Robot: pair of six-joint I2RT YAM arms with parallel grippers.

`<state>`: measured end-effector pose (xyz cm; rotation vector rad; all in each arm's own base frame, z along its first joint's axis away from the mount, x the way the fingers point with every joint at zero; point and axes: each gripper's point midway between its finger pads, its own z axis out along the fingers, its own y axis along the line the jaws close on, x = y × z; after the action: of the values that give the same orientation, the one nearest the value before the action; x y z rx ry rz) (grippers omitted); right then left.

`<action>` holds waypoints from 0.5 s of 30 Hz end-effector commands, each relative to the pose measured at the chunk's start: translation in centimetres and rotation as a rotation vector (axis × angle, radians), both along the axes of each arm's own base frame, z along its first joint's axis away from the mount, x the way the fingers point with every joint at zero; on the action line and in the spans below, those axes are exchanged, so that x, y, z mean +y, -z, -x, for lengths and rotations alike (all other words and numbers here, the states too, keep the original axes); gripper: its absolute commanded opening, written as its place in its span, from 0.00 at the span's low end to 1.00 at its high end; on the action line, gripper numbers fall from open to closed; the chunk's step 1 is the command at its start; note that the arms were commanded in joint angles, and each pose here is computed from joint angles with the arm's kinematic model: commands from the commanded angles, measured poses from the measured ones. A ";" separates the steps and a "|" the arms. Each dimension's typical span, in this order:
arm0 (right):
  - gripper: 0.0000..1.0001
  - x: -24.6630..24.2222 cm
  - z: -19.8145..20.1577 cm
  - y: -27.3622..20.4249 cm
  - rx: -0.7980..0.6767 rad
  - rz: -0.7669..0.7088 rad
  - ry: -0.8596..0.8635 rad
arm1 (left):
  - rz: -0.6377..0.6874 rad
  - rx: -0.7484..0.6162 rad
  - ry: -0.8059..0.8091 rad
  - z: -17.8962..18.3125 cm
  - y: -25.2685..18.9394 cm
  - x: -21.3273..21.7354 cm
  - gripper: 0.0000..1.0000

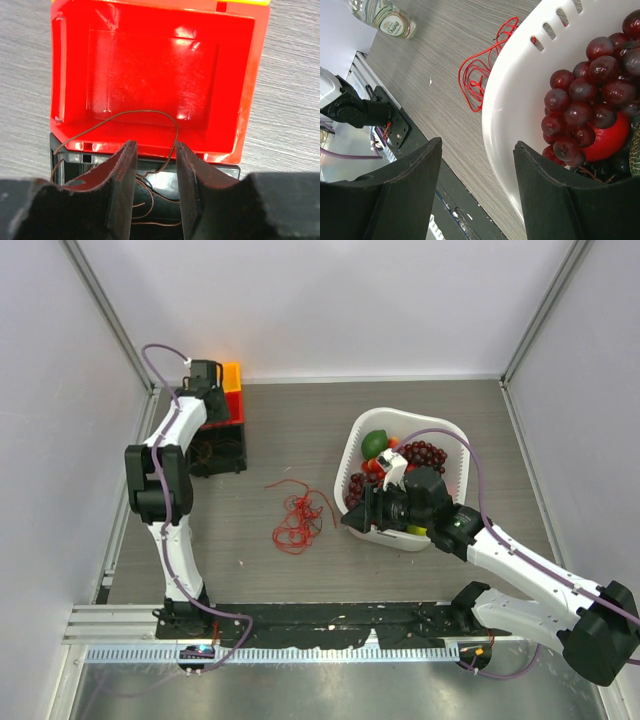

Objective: Untangle the cables

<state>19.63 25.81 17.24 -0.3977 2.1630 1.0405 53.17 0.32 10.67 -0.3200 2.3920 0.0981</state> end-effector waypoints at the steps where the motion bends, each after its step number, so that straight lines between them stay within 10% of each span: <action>1: 0.64 0.6 -0.6 -2.3 -0.067 -0.041 -0.010 | -0.028 0.023 0.014 -0.5 0.6 0.1 0.34; 10: 0.64 0.6 -0.6 -2.6 -0.062 -0.050 -0.005 | -0.050 -0.019 0.004 1.0 -2.5 0.4 0.01; 15: 0.64 0.7 -0.4 -2.9 -0.058 -0.066 -0.005 | -0.050 -0.144 -0.045 2.1 -7.4 1.0 0.00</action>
<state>19.60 25.83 17.26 -0.3943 2.1642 1.0435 51.96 0.95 11.33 -0.3049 2.3956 0.1549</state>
